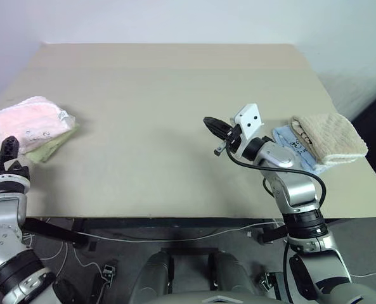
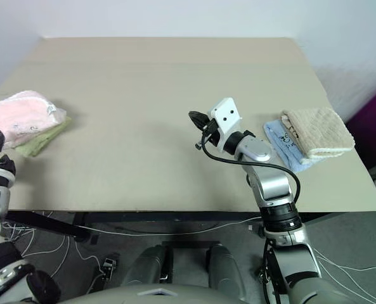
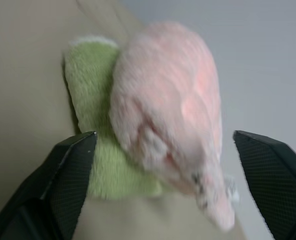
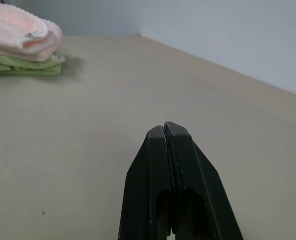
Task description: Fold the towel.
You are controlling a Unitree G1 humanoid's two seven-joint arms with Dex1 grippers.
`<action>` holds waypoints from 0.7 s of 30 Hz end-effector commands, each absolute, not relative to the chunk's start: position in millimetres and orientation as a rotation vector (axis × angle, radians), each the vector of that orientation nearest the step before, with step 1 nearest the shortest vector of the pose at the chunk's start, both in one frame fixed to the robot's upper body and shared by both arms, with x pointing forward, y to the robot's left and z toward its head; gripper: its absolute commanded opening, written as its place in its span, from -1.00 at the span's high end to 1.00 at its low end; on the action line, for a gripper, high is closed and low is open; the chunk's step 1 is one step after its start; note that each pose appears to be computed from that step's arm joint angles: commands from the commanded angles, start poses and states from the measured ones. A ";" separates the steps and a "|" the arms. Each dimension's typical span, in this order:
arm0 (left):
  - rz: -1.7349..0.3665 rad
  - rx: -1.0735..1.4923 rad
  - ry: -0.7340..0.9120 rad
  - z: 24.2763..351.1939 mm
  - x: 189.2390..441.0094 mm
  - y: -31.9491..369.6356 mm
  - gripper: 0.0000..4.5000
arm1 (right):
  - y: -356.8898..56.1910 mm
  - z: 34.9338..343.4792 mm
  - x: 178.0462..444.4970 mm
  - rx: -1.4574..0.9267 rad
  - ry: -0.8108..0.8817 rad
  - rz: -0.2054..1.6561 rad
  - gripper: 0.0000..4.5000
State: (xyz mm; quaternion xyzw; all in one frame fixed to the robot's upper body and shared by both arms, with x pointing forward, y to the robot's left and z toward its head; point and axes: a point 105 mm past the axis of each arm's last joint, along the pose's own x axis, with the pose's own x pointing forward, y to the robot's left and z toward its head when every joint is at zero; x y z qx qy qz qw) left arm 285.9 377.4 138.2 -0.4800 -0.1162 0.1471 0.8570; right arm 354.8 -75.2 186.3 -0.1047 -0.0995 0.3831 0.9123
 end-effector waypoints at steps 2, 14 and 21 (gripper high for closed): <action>0.076 -0.822 -0.158 154.4 300.1 319.3 -0.99 | -71.5 199.8 352.1 -0.223 -0.265 0.799 1.00; -0.297 -0.021 -0.035 148.9 345.0 211.7 -0.99 | -113.3 170.0 361.8 -0.277 -0.128 0.628 1.00; -0.290 0.116 -0.094 154.5 361.8 215.5 -0.99 | -128.1 163.8 361.8 -0.150 -0.099 0.548 1.00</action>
